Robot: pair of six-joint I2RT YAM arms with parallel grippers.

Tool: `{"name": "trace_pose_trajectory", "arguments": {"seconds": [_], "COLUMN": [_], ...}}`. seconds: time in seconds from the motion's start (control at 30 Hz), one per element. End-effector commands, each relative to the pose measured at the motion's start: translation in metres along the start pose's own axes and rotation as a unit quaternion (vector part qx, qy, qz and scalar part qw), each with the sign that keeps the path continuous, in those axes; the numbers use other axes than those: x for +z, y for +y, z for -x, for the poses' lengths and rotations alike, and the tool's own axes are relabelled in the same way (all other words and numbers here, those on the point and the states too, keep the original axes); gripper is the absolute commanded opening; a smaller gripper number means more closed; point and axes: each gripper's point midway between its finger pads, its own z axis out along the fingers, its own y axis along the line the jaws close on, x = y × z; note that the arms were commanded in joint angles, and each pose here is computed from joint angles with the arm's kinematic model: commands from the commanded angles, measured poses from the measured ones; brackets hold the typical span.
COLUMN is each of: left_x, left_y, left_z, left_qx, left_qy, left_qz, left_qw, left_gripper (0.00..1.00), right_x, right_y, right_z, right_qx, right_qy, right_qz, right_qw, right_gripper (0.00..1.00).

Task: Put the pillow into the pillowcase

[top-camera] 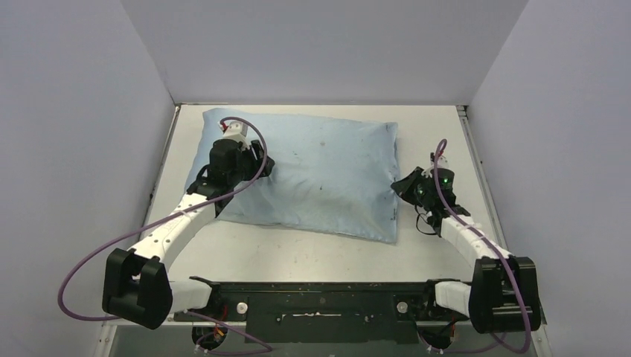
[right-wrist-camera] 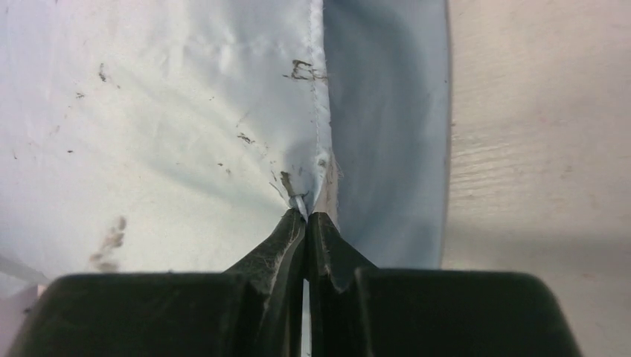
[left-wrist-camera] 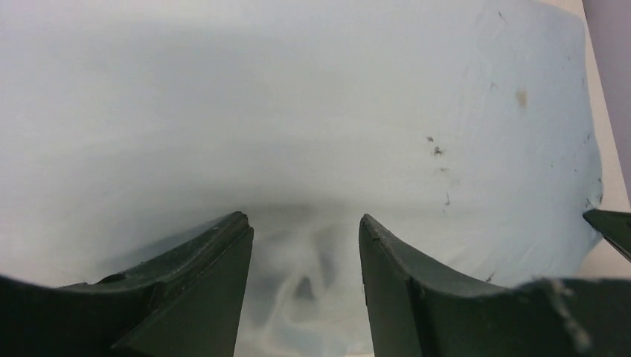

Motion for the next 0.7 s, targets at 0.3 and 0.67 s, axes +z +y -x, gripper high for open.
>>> {"name": "trace_pose_trajectory", "arguments": {"seconds": [0.3,0.67], "left_x": [-0.005,-0.015], "left_y": [0.036,0.084], "left_z": [0.058,0.062], "left_qx": [0.012,-0.008], "left_qy": [-0.060,-0.067], "left_qz": [0.088,0.141], "left_qw": [0.994,0.988], "left_gripper": [0.56,0.58], "right_x": [0.003,-0.017], "right_y": [-0.086,-0.054], "right_z": [-0.006,0.060], "right_qx": [0.081,0.010], "right_qy": [-0.108,-0.144], "right_qz": [-0.155,-0.153], "right_qw": [0.979,0.978], "right_gripper": [0.00,0.41]}}
